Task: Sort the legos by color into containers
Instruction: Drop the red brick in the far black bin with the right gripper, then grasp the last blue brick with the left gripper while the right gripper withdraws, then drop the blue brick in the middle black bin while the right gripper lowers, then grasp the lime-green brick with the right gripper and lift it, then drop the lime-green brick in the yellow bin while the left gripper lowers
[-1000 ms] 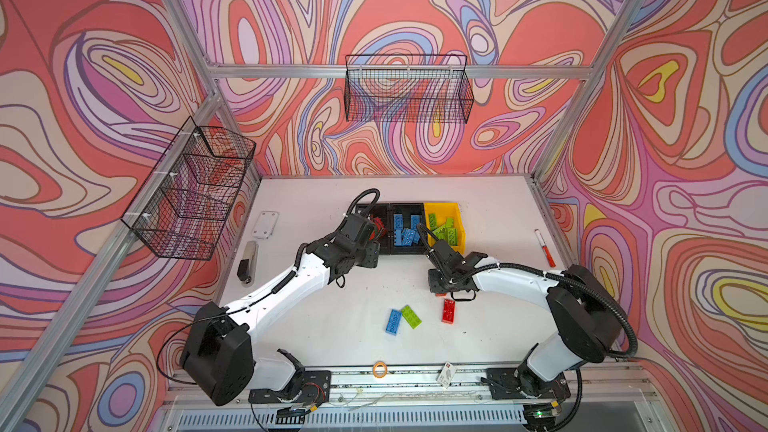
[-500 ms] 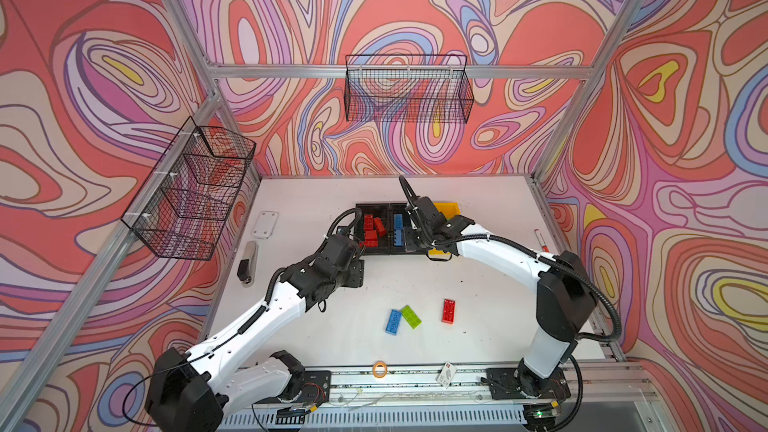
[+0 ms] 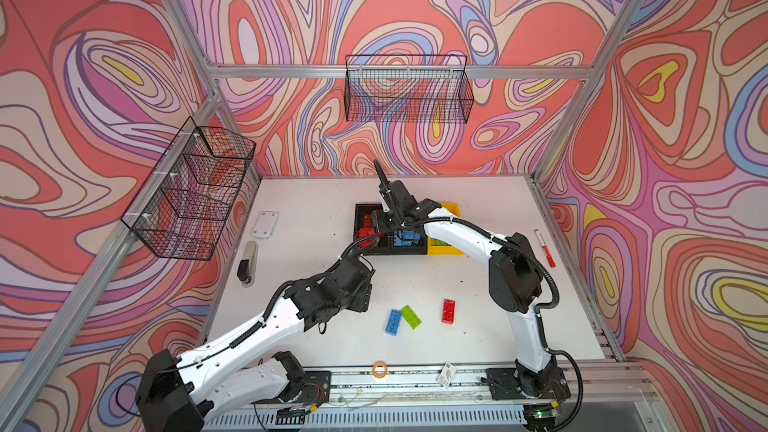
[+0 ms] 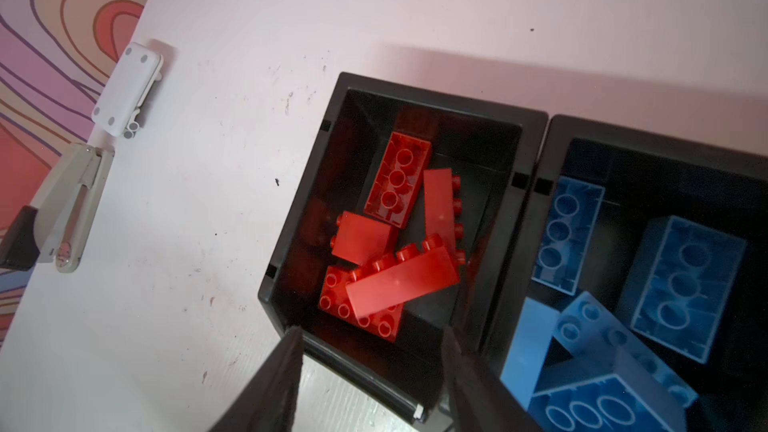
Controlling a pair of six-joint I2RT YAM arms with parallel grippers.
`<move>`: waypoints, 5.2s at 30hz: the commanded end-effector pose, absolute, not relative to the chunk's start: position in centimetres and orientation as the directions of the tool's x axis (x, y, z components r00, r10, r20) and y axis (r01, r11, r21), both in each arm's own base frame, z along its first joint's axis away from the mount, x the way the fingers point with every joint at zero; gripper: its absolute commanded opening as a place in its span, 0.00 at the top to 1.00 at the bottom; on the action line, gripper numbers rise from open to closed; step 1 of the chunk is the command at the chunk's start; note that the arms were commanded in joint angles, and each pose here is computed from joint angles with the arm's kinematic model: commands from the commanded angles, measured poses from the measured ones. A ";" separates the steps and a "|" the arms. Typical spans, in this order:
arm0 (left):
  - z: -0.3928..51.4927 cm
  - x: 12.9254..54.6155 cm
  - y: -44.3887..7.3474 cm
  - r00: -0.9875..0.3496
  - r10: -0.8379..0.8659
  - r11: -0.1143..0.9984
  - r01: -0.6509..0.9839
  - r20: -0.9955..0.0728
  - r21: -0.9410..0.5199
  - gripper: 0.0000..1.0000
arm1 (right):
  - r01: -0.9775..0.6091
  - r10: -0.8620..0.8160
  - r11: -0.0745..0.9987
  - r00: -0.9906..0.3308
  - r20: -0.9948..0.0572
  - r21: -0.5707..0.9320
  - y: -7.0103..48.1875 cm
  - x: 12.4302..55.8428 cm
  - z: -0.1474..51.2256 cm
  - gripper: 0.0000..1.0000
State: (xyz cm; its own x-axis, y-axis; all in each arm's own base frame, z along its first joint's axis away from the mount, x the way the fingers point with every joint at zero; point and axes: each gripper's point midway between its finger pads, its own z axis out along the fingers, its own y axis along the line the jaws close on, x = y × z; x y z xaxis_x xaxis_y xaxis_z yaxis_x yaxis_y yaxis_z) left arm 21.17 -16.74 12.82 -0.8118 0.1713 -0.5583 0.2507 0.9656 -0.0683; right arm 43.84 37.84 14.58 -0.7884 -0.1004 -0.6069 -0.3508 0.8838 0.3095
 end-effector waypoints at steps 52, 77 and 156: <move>6.5 18.8 -26.4 -0.783 0.503 0.852 0.520 -0.367 0.060 0.75 | 0.048 0.129 0.985 -0.849 -0.513 0.168 13.6 31.1 12.5 0.44; 16.0 44.8 -31.1 -0.679 0.369 0.891 0.453 -0.635 0.033 0.31 | -0.071 0.021 0.980 -0.890 -0.455 0.186 18.0 23.8 10.1 0.45; 17.3 27.9 -15.3 -0.792 -0.049 0.959 0.134 -0.609 -0.251 0.31 | -0.015 0.072 0.991 -0.792 -0.606 0.137 18.6 41.1 14.5 0.65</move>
